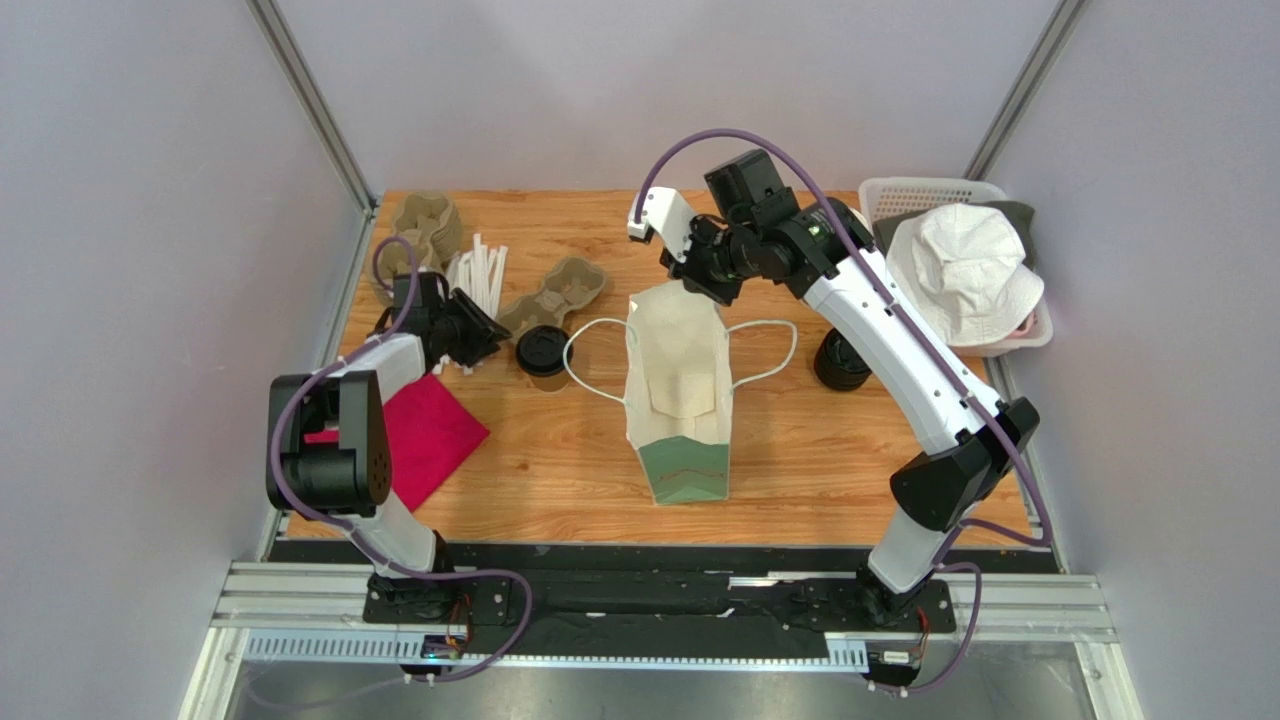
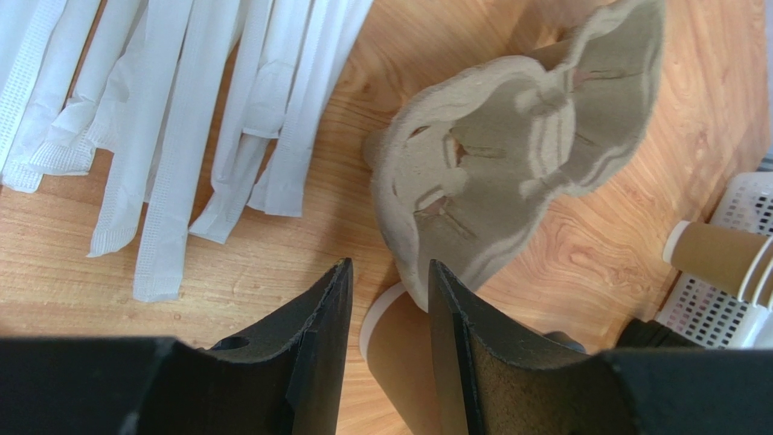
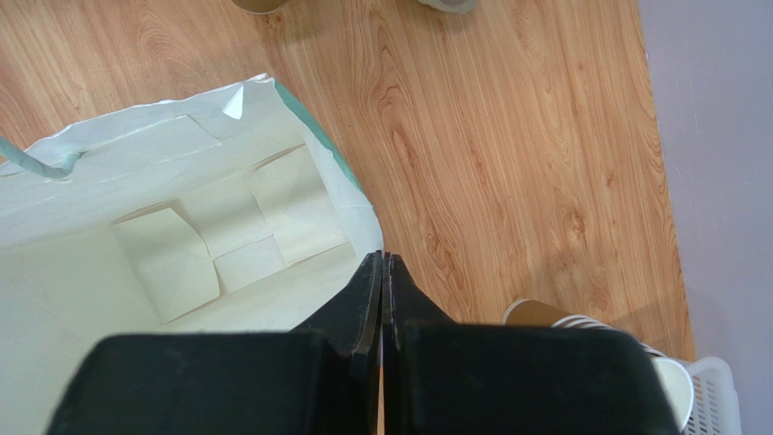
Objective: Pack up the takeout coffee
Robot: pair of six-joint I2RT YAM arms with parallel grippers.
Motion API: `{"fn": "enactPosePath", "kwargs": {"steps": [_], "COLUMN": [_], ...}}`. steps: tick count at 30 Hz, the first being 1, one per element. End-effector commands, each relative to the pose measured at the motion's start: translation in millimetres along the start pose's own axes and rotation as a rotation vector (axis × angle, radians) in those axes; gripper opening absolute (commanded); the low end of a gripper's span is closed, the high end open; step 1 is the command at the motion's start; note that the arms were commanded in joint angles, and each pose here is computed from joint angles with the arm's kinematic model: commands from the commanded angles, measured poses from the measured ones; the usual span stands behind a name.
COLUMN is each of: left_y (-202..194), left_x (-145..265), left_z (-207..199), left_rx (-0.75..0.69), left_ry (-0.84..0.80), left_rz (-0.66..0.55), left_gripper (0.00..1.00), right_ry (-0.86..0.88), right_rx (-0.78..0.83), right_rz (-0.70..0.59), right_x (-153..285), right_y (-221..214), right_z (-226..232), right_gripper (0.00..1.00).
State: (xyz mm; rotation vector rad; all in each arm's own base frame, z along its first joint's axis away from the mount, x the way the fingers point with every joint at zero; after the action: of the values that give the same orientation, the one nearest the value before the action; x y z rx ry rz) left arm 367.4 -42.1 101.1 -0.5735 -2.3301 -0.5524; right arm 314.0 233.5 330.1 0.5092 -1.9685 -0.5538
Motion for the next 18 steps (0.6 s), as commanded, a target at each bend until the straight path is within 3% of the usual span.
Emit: {"fn": "enactPosePath", "kwargs": {"steps": [1, 15, 18], "left_y": [1, 3, 6], "left_x": [-8, -26, -28], "left_z": [-2, -10, -14], "left_rx": [0.003, 0.012, -0.002], "left_ry": [-0.021, -0.095, -0.112], "left_rz": [-0.003, 0.029, 0.018], "left_gripper": [0.44, 0.32, 0.23], "right_ry": [-0.055, -0.051, -0.051], "right_rx": [-0.007, -0.012, -0.012], "right_rz": [-0.038, -0.019, -0.020], "right_x": [14, 13, 14], "right_y": [11, 8, 8], "right_z": [-11, -10, -9], "right_gripper": [0.00, 0.00, 0.00]}}
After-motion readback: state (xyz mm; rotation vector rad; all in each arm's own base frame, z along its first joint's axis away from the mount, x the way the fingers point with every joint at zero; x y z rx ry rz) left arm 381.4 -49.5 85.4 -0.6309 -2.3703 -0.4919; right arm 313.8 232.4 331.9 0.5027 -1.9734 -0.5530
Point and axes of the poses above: each gripper's point midway between its finger pads, its own x axis back along the fingers, its own z axis along the line the jaws close on, y = z × x, the point moved 5 cm from there along x, back along the fingers, and after that the axes turned 12 degrees about x, right-handed, at the moved point
